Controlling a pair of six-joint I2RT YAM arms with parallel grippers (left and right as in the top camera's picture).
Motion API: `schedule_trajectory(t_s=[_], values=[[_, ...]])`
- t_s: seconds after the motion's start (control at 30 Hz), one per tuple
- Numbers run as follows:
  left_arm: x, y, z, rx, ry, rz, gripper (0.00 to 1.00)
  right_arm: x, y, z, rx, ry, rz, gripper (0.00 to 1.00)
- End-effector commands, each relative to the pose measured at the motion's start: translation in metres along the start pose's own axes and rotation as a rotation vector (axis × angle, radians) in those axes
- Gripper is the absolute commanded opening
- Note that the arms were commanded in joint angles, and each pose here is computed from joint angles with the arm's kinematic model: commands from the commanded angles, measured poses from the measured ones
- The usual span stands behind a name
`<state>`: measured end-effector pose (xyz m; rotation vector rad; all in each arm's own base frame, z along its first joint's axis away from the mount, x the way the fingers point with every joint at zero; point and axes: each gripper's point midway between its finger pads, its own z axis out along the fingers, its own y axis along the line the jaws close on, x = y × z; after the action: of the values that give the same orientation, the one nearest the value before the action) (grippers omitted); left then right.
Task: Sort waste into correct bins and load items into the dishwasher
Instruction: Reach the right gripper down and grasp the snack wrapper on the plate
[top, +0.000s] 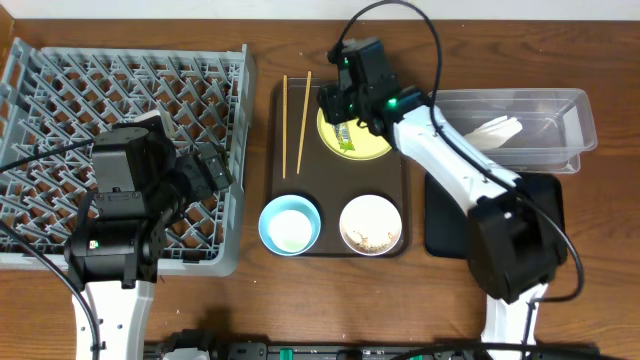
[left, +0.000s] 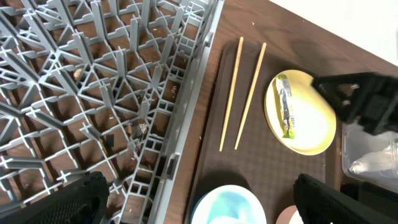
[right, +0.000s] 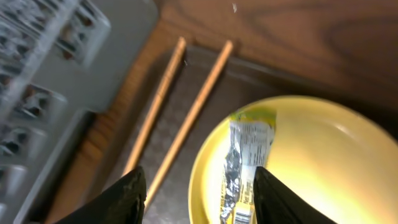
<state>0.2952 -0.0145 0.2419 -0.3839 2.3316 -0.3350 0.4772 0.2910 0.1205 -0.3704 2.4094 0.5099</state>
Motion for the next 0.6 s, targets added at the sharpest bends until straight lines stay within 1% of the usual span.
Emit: schedule_trajectory(t_s=[0.0,0.13,0.2,0.3,0.43,0.5,0.57], values=[[-0.005,-0.006,-0.005,0.022,-0.014,0.023,0.98,0.016,-0.007,0.016,0.028,0.045,0.012,0.53],[-0.005,-0.006,-0.005,0.021,-0.014,0.023,0.98,0.025,-0.008,0.029,0.013,0.065,-0.055,0.53],[-0.005,-0.006,-0.005,0.021,-0.014,0.023,0.98,0.029,-0.016,0.034,0.05,0.072,-0.086,0.52],[-0.005,-0.006,-0.005,0.021,-0.014,0.023,0.98,0.035,-0.032,0.038,0.122,0.087,-0.083,0.52],[-0.005,-0.006,-0.005,0.021,-0.014,0.023,0.98,0.049,-0.034,0.05,0.116,0.124,-0.08,0.51],[-0.005,-0.006,-0.005,0.021,-0.014,0.023,0.98,0.057,-0.034,0.056,0.121,0.143,-0.066,0.48],[-0.005,-0.006,-0.005,0.021,-0.014,0.023,0.98,0.063,-0.035,0.061,0.129,0.153,-0.034,0.47]])
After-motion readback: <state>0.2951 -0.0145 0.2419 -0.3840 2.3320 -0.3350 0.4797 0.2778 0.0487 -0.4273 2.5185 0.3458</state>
